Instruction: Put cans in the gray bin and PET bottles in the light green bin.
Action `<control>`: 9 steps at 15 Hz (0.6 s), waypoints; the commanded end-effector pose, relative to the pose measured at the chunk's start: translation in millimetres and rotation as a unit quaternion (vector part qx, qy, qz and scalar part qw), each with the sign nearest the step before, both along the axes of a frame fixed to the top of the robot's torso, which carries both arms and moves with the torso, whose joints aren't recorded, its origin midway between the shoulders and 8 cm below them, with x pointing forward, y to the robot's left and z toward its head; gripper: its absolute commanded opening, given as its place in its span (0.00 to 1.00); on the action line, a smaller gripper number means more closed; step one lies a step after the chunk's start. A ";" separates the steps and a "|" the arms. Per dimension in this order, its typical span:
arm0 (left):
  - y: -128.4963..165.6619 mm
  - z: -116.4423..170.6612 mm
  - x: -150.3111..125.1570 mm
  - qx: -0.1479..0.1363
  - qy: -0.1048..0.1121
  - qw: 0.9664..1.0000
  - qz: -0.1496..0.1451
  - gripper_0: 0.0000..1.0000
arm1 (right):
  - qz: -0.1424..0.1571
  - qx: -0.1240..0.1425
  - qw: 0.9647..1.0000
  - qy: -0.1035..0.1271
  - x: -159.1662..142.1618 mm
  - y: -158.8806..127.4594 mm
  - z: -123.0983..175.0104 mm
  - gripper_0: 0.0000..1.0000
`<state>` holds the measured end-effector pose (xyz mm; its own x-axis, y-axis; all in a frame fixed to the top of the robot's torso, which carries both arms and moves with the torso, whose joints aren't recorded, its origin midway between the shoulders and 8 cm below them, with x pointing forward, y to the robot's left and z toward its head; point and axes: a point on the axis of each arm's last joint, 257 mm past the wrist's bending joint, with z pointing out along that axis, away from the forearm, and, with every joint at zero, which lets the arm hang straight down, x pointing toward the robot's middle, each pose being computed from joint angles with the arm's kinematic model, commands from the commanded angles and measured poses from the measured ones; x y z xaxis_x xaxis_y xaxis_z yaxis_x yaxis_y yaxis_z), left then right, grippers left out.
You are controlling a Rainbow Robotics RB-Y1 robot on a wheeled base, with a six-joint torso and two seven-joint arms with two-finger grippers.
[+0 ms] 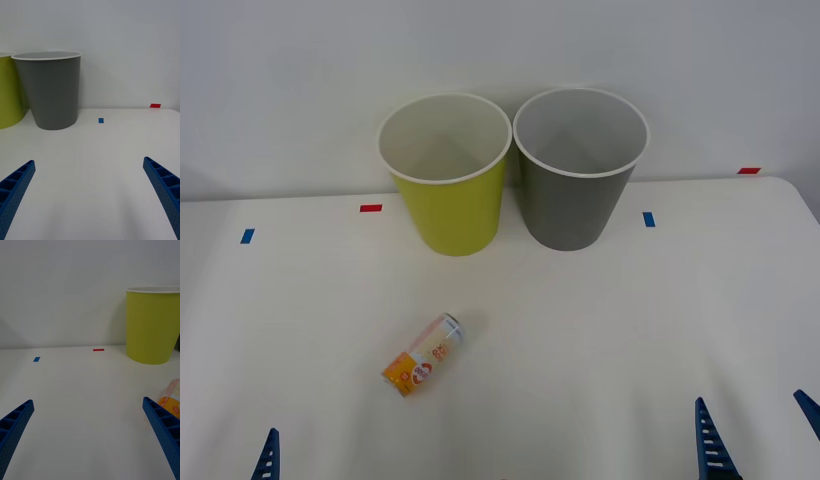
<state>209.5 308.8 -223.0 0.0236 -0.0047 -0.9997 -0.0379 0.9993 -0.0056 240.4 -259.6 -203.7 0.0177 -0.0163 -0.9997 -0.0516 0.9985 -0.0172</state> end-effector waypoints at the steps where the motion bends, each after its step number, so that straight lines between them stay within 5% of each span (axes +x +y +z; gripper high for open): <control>1: 0.0 0.0 0.0 0.000 0.000 1.000 0.000 1.00 | 0.000 0.000 1.000 0.000 0.0 0.0 0.0 1.00; 9: 0.0 0.0 0.0 0.000 0.000 1.000 0.000 1.00 | 0.000 0.000 1.000 0.000 0.0 0.0 0.0 1.00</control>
<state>209.5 308.8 -223.0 0.0236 -0.0047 -0.9997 -0.0379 0.9993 -0.0056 240.4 -259.6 -203.7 0.0177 -0.0163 -0.9997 -0.0516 0.9985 -0.0172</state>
